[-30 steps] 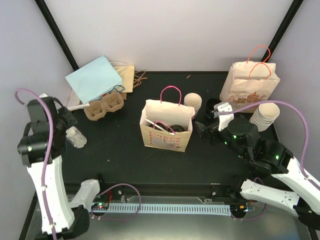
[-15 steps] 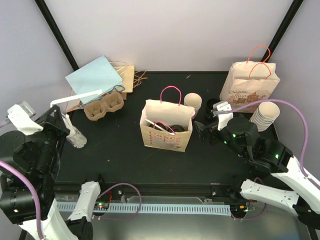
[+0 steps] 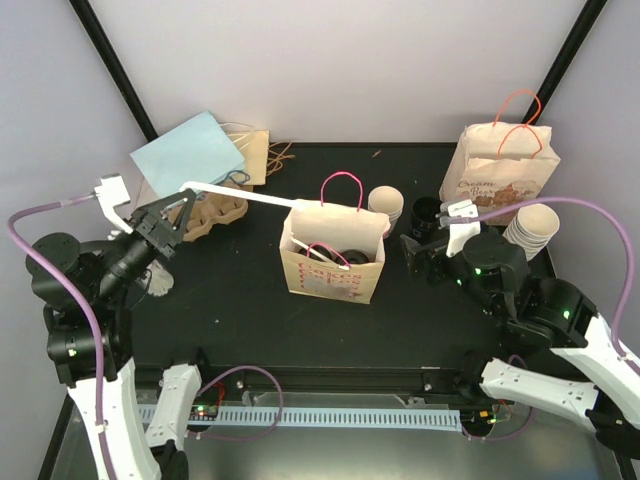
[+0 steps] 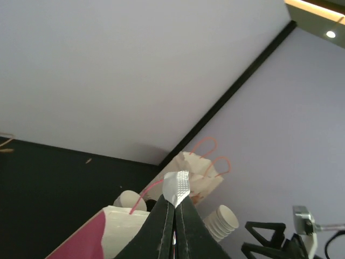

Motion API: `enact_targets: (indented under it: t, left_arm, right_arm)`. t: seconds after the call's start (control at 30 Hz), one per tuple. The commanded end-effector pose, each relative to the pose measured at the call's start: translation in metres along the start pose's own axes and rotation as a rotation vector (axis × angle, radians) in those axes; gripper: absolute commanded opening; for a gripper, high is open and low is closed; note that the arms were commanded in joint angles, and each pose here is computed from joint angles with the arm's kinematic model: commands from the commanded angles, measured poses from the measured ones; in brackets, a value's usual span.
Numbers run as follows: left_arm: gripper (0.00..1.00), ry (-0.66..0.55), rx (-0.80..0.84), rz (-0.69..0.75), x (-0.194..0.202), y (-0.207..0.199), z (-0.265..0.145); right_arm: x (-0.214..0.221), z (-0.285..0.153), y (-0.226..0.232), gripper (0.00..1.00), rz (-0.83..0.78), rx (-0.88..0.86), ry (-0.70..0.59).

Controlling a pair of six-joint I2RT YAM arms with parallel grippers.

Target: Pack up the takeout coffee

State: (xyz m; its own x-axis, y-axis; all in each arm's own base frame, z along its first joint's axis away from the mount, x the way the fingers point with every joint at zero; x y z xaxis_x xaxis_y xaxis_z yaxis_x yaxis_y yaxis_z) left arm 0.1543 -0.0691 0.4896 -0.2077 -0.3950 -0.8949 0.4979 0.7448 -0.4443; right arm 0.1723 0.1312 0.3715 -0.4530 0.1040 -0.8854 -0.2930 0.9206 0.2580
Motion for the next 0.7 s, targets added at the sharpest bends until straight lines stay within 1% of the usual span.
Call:
enact_targets:
  t: [0.0,0.17,0.33,0.57,0.67]
  left_arm:
    - [0.02,-0.047,0.169,0.059,-0.011,-0.033,-0.008]
    - [0.02,-0.045,0.163,0.032,-0.006,-0.02,0.001]
    - [0.02,-0.012,0.17,-0.028,0.009,-0.004,0.016]
    - [0.02,0.091,0.2,-0.071,0.041,0.001,0.05]
    - [0.02,0.157,0.166,-0.082,0.056,0.005,0.066]
  right_arm:
    - [-0.013,-0.009,-0.009,1.0,0.044,0.042,-0.056]
    - [-0.015,-0.012,-0.013,1.0,0.071,0.053,-0.073]
    - [-0.017,-0.016,-0.019,1.0,0.073,0.077,-0.09]
    - [-0.02,-0.023,-0.027,1.0,0.075,0.103,-0.108]
    - [-0.018,-0.024,-0.028,1.0,0.083,0.102,-0.107]
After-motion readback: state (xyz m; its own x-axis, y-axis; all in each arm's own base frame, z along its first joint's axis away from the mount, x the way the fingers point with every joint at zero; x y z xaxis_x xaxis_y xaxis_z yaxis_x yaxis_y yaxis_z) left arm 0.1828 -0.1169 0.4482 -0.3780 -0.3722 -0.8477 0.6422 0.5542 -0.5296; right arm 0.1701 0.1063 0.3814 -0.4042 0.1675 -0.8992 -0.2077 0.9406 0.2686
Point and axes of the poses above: each gripper's point midway between its finger pads, its own z axis out along the fingers, its own y axis along the line the jaws close on, x = y × z, the point moved 3 cm from there along -z, back along the fingers, and after that the axes turned 14 degrees about z, right-handed, at the moved point
